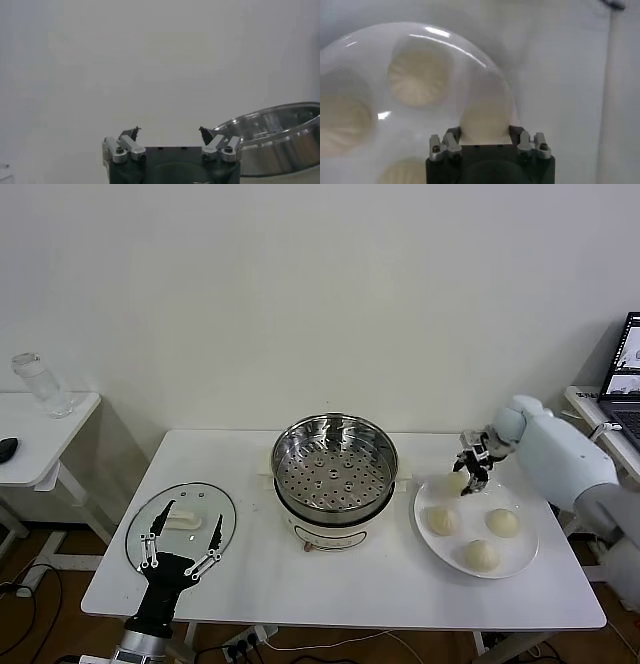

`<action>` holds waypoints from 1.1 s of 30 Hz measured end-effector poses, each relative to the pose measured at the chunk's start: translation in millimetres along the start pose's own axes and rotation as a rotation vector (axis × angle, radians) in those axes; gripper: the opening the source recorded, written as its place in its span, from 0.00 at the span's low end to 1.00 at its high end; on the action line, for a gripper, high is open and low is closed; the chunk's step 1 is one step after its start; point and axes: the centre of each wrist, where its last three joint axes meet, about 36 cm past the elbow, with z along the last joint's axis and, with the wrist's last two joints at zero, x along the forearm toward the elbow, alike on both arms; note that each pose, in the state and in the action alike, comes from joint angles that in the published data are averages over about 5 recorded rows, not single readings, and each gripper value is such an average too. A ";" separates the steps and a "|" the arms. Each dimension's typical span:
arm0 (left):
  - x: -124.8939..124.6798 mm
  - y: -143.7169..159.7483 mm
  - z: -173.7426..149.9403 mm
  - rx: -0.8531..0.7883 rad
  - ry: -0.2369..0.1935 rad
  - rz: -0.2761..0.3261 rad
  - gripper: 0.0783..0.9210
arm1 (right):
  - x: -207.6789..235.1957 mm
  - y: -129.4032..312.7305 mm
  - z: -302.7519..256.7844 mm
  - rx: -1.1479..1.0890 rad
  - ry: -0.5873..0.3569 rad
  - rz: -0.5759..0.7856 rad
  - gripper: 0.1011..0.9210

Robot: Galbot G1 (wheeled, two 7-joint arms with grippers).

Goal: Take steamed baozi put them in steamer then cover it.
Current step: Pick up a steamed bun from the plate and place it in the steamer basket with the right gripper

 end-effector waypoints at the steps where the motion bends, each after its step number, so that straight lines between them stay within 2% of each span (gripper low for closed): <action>1: -0.3 0.1 -0.6 0.000 -0.003 0.000 0.88 | 10.7 -6.2 -5.9 0.037 -0.007 0.009 0.72; 10: -1.9 0.1 -4.2 0.003 -0.025 0.004 0.88 | 111.8 -63.1 -86.1 0.426 -0.048 0.093 0.72; 16: -2.5 0.5 -6.1 0.005 -0.034 0.002 0.88 | 150.3 -85.7 -156.0 0.690 -0.055 0.104 0.72; 24: -2.9 1.5 -10.8 0.007 -0.046 -0.006 0.88 | 143.2 -98.0 -235.7 0.957 -0.048 0.054 0.71; 33: -0.2 4.6 -15.7 0.005 -0.060 -0.017 0.88 | 87.8 -101.5 -292.4 1.125 -0.030 -0.014 0.71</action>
